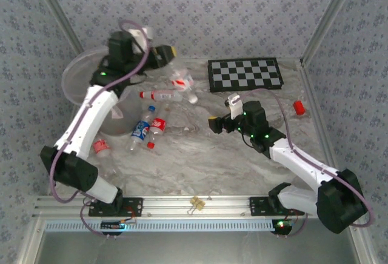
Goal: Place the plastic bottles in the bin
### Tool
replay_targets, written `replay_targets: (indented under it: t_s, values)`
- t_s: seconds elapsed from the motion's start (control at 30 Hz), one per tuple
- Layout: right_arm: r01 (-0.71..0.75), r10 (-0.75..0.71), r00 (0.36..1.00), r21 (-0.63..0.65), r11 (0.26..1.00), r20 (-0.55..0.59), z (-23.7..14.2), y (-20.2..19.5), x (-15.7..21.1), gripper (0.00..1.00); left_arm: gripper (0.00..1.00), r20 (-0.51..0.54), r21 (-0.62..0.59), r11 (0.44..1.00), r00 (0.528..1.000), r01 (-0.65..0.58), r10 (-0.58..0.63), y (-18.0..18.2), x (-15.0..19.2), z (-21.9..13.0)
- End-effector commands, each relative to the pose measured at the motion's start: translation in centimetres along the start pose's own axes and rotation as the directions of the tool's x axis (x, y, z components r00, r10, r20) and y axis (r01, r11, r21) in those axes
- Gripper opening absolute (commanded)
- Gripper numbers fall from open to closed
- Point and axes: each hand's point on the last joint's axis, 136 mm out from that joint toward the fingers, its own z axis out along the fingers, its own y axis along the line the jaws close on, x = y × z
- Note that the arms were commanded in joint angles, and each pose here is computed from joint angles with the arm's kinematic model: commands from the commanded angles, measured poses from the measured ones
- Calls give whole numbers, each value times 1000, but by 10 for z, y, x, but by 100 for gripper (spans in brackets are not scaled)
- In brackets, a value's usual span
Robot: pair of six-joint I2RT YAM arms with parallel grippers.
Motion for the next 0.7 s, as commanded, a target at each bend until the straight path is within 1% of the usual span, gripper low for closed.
replay_targets:
  t_s: [0.0, 0.13, 0.2, 0.27, 0.37, 0.43, 0.57, 0.67]
  values:
    - [-12, 12, 1000, -4, 1000, -20, 7, 0, 5, 100, 22, 170, -75, 995, 982, -72, 83, -4, -60, -76]
    - [-4, 4, 999, 5, 1000, -47, 11, -3, 11, 100, 14, 331, -169, 985, 938, -46, 101, 13, -105, -142]
    - [0, 0, 998, 2, 1000, -55, 12, -3, 13, 100, 12, 375, -167, 985, 922, -39, 100, 16, -118, -164]
    - [2, -2, 998, -2, 1000, -59, 12, -3, 14, 100, 10, 391, -202, 979, 914, -29, 108, 23, -127, -181]
    - [1, -1, 998, -7, 1000, -68, 13, -3, 19, 100, 6, 390, -338, 941, 908, -10, 150, 48, -134, -203]
    - [-1, 1, 997, -9, 1000, -77, 14, -4, 23, 100, 1, 394, -400, 916, 903, -2, 174, 61, -139, -216]
    - [-2, 0, 996, -14, 1000, -92, 15, -5, 27, 100, 0, 366, -452, 892, 917, 27, 158, 98, -143, -217]
    - [3, -5, 995, -18, 1000, -96, 15, -5, 28, 100, 0, 282, -569, 822, 947, 36, 153, 133, -133, -216]
